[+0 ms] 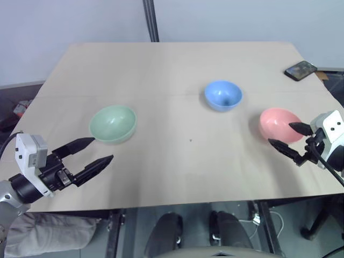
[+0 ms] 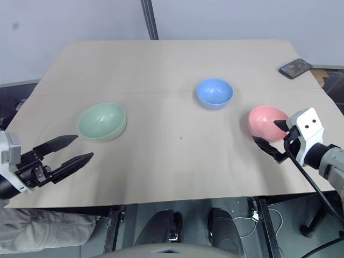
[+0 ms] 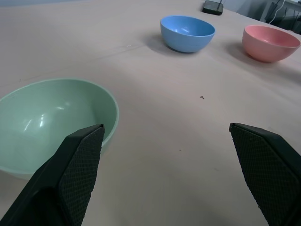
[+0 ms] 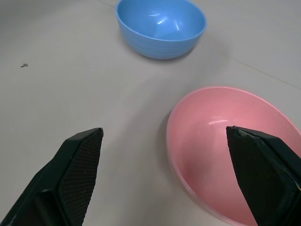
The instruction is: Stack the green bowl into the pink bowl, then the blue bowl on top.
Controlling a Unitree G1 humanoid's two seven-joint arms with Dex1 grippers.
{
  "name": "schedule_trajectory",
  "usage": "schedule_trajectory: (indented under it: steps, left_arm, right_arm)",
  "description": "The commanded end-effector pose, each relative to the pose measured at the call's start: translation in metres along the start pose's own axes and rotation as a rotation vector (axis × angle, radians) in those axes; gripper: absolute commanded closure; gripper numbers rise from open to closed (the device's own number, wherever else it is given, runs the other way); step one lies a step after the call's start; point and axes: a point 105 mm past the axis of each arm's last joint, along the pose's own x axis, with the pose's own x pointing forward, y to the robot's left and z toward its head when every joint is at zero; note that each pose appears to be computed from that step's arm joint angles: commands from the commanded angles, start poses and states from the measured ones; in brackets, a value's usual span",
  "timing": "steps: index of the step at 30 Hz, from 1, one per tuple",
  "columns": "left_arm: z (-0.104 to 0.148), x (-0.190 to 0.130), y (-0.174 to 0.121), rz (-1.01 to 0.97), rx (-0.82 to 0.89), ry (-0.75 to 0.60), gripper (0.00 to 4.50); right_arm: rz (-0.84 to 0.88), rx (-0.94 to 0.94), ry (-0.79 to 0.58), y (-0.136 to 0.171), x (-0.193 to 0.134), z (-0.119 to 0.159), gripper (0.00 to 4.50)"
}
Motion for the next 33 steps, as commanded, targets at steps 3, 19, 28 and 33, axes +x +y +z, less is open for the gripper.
schedule_trajectory:
  steps: [3, 19, 28, 33]
  left_arm:
    - [0.011, 0.017, -0.011, -0.057, 0.038, -0.051, 0.0]
    - [0.02, 0.04, -0.038, -0.223, 0.065, -0.091, 0.0]
    - [0.026, 0.049, -0.048, -0.274, 0.106, -0.115, 0.0]
    - [0.024, 0.05, -0.051, -0.273, 0.102, -0.119, 0.0]
  right_arm:
    - [-0.005, -0.014, -0.031, 0.01, 0.013, 0.003, 0.1]
    - [-0.021, -0.043, 0.001, 0.026, 0.053, 0.0, 0.1]
    - [-0.096, -0.066, 0.082, 0.016, 0.077, -0.016, 2.79]
    - [-0.142, -0.126, 0.094, 0.006, 0.081, -0.014, 4.47]
